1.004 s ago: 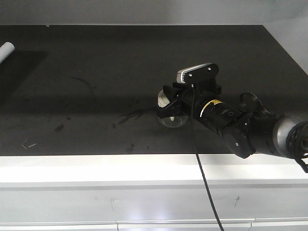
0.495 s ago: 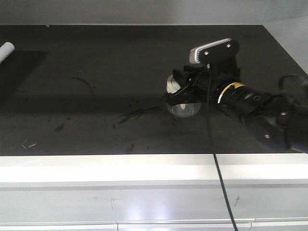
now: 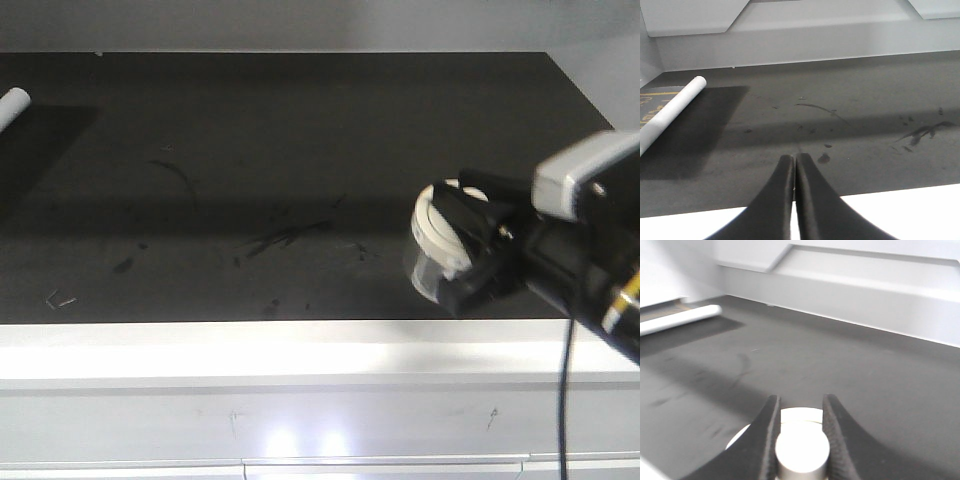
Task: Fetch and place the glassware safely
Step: 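Lift the jar and pull it toward the robot with the right gripper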
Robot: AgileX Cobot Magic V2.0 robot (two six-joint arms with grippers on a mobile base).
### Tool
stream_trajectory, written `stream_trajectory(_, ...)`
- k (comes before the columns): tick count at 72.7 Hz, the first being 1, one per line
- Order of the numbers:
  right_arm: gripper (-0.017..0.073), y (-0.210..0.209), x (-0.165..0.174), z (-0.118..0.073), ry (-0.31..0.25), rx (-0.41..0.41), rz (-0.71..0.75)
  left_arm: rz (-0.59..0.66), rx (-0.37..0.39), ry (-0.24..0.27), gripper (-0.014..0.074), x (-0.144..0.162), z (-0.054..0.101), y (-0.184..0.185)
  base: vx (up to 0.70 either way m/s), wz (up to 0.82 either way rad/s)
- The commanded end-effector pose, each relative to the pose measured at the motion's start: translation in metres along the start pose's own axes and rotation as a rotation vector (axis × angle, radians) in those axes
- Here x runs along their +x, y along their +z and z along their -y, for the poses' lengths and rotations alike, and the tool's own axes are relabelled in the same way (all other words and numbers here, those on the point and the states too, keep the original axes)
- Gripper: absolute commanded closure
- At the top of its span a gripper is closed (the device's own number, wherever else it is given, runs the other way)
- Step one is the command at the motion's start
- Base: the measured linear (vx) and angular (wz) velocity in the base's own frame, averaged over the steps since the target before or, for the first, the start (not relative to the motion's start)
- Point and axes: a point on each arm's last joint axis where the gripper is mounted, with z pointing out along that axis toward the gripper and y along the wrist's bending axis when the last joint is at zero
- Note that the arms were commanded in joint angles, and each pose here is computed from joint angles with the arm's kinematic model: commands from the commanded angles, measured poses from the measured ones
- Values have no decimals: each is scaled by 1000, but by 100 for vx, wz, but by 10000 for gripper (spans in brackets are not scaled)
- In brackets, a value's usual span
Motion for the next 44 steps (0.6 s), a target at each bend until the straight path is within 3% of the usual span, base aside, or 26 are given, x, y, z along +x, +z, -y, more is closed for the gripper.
stream_trajectory(1,560,-22,-15,-10,2,-84,133,90,13,-8,601,-15,1,-1,0,0)
stream_trajectory(11,560,-46,-6,-27,-26,-226,130,90,13,-8,601,-15,1,-1,0,0)
stream_trajectory(22,560,-58,3,-43,-2,-398,78,90,13,-8,601,-15,1,-1,0,0)
stream_trajectory(44,560,-59,7,-44,-17,-411,42,90,13,-8,601,-15,1,-1,0,0)
